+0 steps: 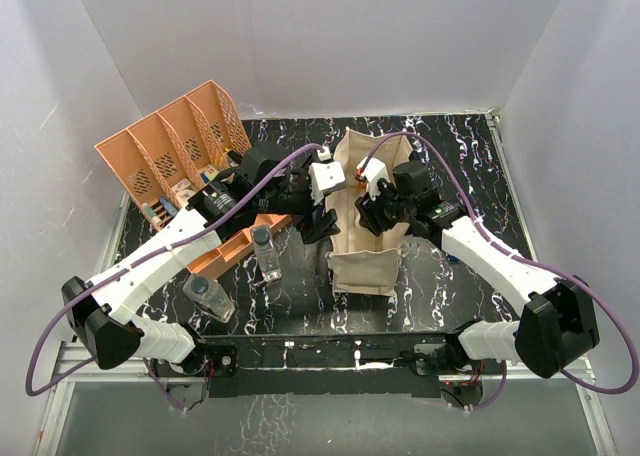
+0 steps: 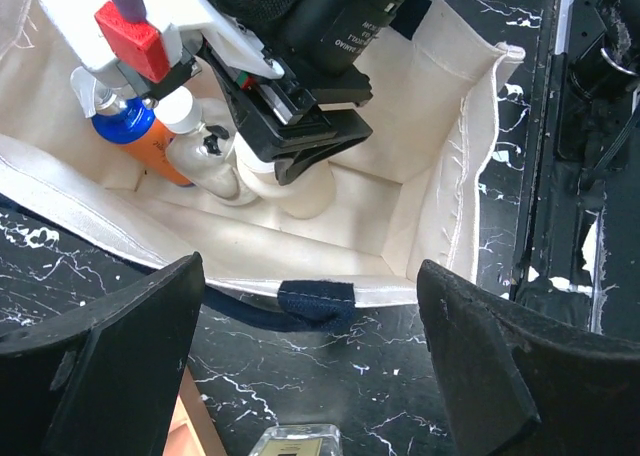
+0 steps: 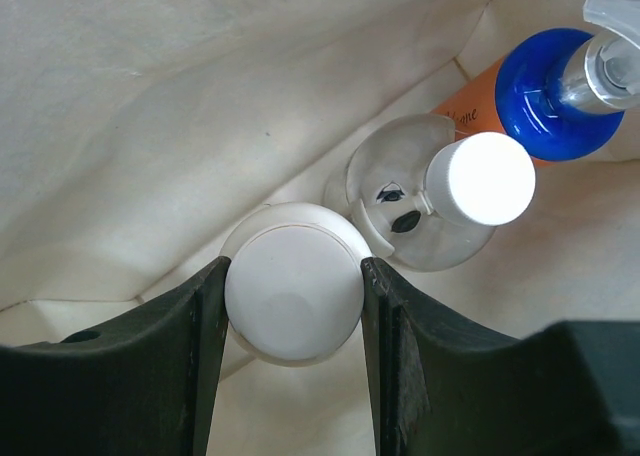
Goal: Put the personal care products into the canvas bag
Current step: Place the care product in the canvas bag.
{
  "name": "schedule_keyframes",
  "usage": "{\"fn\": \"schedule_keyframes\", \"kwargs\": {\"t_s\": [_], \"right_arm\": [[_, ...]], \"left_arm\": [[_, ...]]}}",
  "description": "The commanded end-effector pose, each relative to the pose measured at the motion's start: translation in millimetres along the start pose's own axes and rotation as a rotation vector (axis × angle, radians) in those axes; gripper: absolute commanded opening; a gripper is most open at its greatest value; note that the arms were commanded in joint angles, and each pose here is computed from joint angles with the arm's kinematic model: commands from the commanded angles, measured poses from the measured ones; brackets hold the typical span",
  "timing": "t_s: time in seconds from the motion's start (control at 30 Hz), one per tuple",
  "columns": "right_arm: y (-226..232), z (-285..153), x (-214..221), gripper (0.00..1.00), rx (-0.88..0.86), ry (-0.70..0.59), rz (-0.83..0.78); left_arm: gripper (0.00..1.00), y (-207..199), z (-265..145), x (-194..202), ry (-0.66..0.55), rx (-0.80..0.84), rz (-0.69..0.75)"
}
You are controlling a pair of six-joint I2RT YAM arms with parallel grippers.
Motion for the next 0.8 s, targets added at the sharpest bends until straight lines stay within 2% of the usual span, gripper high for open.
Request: {"fn": "schedule_keyframes", "kwargs": {"t_s": [0.0, 0.17, 0.23, 0.33, 0.43, 0.47, 0.5, 0.67, 0.77], "right_arm": [[-29.7, -10.6, -55.4, 0.08, 0.127, -0.206, -0.079], [-24.6, -10.5, -54.6, 0.08, 0.09, -0.207, -0.09], [-17.9, -11.5, -50.1, 0.12, 0.055, -0.191, -0.086], [-8.1, -13.9, -45.3, 0.31, 0.002, -0.174, -0.08], [-4.2, -19.4, -50.2, 0.46, -0.015, -0.183, -0.075], [-3.7, -21.2, -53.0, 0.63, -0.018, -0.185, -0.072], [-2.7, -22.5, -55.3, 0.73, -0.026, -0.183, -0.067], [2.2, -35.4, -71.3, 0.89, -0.062, -0.177, -0.054], [2.7, -48.0, -85.0, 0.92, -0.062, -0.196, -0.052]], "left_arm": [[0.85, -0.7, -9.5, -5.9, -0.025, -0.018, 0.015], [0.86, 3.8, -13.5, -4.4, -0.012, -0.051, 0.022], [0.87, 10.5, -16.9, -4.2, -0.002, -0.085, 0.031], [0.89, 22.8, -26.9, -2.0, 0.015, -0.137, 0.014], [0.9, 37.2, -42.5, 10.9, 0.051, -0.211, -0.047], [0.9, 39.9, -47.7, 17.6, 0.067, -0.229, -0.068], [0.91, 40.8, -52.9, 23.6, 0.08, -0.238, -0.082], [0.92, 33.2, -75.5, 56.3, 0.152, -0.242, -0.093], [0.94, 17.4, -89.6, 77.8, 0.208, -0.205, -0.03]]}}
Point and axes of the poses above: each gripper's point midway between its finger pads, its own z axis out along the fingers, its own y axis along the line the jaws close on, x = y × z, the point moved 1 cm from there along -z, back along the fingers, and after that the axes turned 2 degrees about z, right-handed, at the moved point
